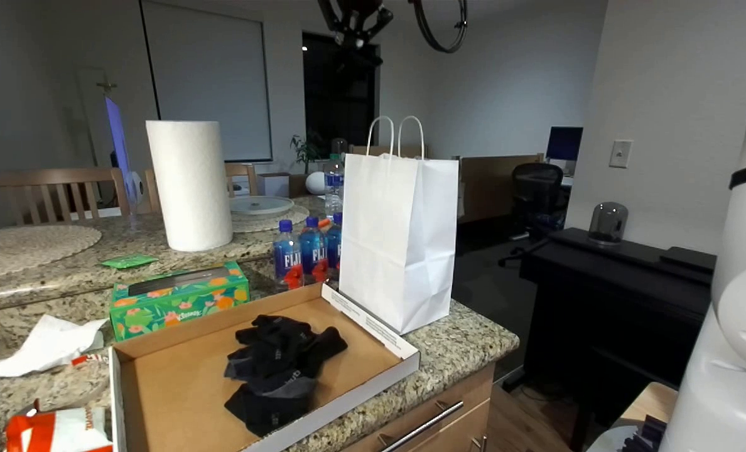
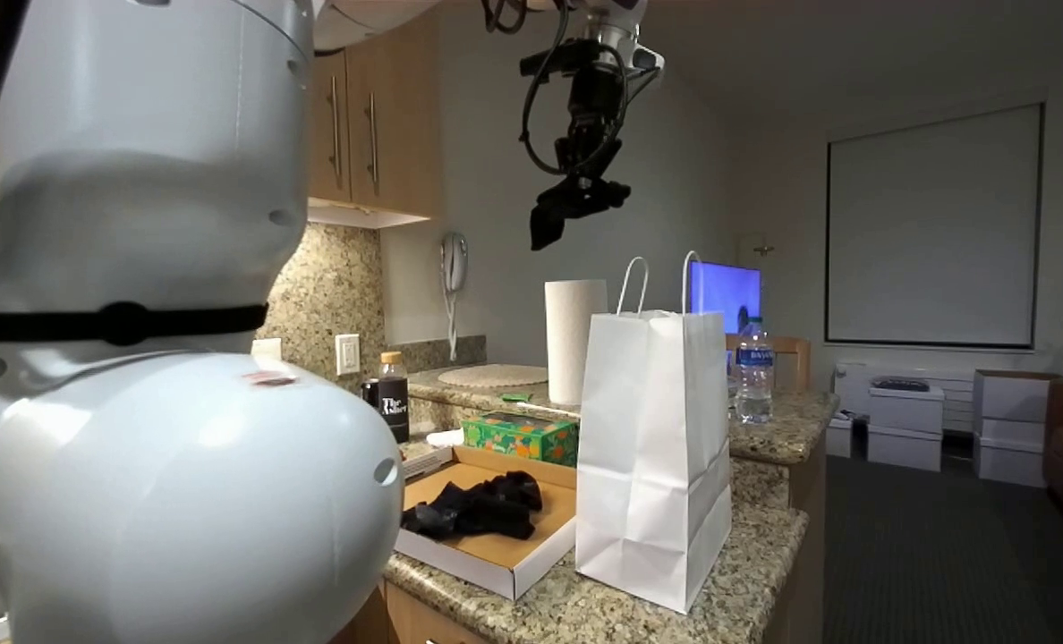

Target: Put the socks in the bag

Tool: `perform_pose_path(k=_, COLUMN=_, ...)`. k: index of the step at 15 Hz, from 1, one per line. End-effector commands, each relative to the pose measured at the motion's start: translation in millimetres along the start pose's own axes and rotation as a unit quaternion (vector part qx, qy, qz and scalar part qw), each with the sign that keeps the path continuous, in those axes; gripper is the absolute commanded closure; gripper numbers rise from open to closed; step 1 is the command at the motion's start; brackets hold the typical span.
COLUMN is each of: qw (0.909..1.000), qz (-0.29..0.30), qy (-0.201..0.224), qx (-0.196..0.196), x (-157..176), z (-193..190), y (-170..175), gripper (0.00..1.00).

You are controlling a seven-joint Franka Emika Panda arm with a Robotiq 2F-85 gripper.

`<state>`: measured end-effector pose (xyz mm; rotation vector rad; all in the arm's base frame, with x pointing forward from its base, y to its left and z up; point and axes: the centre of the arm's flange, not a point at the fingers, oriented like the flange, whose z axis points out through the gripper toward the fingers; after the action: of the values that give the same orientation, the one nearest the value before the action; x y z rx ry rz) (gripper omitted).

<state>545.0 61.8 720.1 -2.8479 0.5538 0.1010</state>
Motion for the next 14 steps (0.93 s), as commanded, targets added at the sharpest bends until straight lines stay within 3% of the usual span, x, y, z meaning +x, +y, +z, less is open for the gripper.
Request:
perform_pose_path(k=1, qw=0.9963, qz=0.080, qy=-0.026, qx=-0.016, x=25.2, z=-3.9, y=19.4, gripper=0.92)
perform_pose_path(k=2, qw=0.9954, qz=0.088, qy=-0.036, qx=-0.015, x=30.0, z=-0.3, y=24.0, gripper=0.92)
perform_pose_path(k=3, qw=0.9981, qz=0.058, qy=-0.017, qx=-0.012, x=17.1, z=5.0, y=22.3, gripper=0.91)
perform_pose_path(k=8, qw=0.9970, qz=0.072, qy=-0.025, qx=-0.017, x=29.7, z=12.4, y=28.5, gripper=0.92)
perform_pose_path(k=10, qw=0.9965, qz=0.083, qy=0.003, qx=-0.006, x=32.0, z=2.0, y=28.6, gripper=0.92)
perform_pose_path(k=14, qw=0.9884, qz=0.123, qy=0.078, qx=0.045, x=39.5, z=-41.6, y=61.8, gripper=0.92)
